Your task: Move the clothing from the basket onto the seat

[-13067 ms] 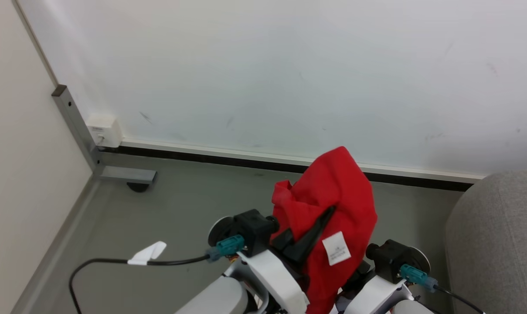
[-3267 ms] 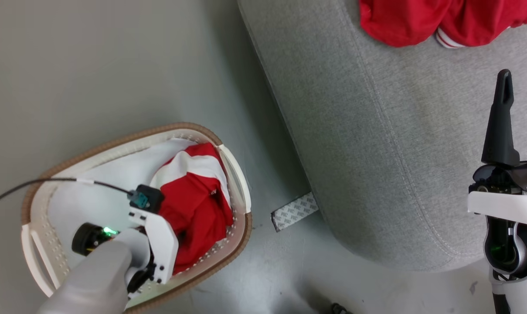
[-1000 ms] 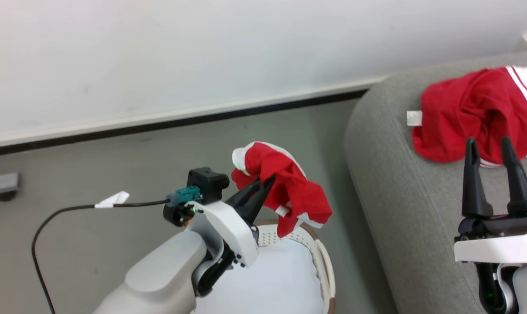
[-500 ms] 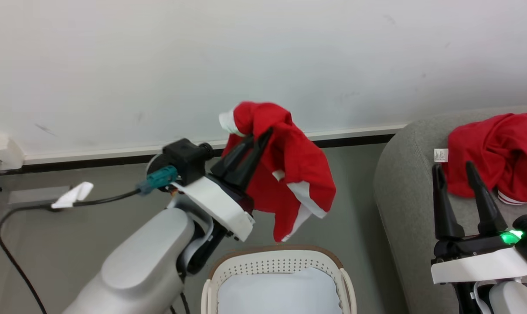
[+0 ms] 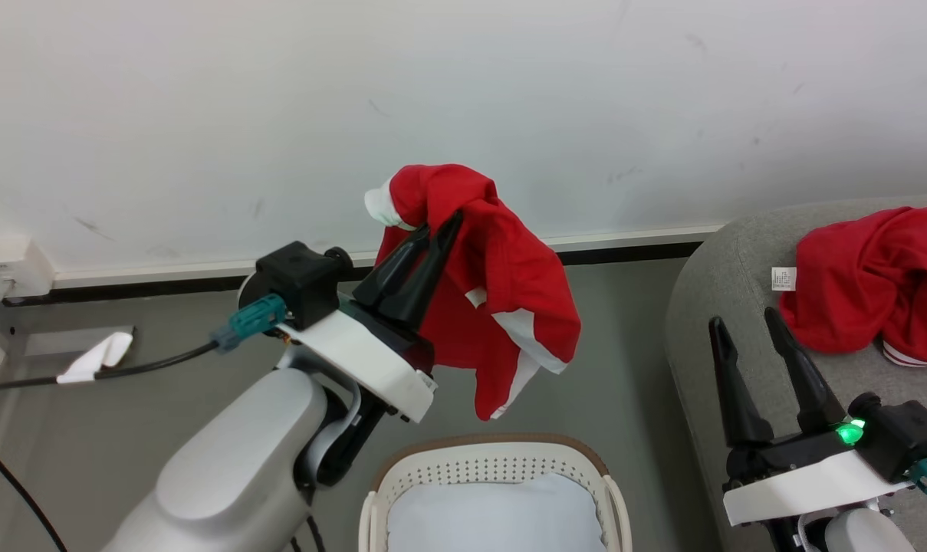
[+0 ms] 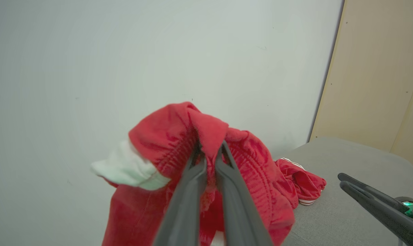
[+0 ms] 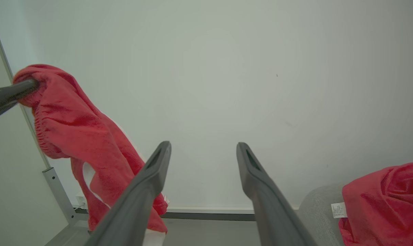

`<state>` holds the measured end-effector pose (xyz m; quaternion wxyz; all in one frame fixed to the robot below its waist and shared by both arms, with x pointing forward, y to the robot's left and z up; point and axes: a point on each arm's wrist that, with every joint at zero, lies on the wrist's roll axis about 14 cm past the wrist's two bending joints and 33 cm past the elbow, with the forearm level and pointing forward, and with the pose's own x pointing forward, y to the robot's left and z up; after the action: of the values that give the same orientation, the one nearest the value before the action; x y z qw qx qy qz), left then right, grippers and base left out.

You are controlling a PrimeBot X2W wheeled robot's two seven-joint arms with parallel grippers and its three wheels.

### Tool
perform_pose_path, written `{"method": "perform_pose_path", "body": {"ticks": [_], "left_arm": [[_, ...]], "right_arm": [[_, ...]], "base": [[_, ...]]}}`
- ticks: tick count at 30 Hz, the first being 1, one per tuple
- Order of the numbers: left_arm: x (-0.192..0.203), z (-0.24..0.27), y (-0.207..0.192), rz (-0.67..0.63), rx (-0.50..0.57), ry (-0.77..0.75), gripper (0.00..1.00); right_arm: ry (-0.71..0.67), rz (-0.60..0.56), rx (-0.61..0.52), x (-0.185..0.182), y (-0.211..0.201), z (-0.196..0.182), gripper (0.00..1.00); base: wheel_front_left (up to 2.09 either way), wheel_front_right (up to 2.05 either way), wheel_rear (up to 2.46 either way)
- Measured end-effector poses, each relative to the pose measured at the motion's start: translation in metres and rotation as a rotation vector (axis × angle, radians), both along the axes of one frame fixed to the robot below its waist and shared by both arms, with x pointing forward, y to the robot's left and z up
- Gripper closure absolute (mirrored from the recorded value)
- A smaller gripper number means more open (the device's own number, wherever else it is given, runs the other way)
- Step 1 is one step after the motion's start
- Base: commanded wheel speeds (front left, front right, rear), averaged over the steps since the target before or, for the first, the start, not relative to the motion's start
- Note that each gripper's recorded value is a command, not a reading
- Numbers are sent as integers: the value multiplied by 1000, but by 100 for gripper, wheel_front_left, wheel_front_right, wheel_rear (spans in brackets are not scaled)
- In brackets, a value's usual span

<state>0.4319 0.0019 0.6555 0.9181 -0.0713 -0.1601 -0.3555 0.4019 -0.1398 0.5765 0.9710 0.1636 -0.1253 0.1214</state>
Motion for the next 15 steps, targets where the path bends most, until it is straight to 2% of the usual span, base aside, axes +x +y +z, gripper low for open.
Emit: {"method": "perform_pose_path", "body": {"ticks": [4,15], "left_arm": [[-2,-2,-1,-4,-2,6,100],[-14,-5,-9,-28,-1,15,100]], "right_arm": [[25,47,-35,-2,14,-10,0],[74,298,-177,-10,87,-32,0]], "base": [[0,0,0],[0,0,0]]}}
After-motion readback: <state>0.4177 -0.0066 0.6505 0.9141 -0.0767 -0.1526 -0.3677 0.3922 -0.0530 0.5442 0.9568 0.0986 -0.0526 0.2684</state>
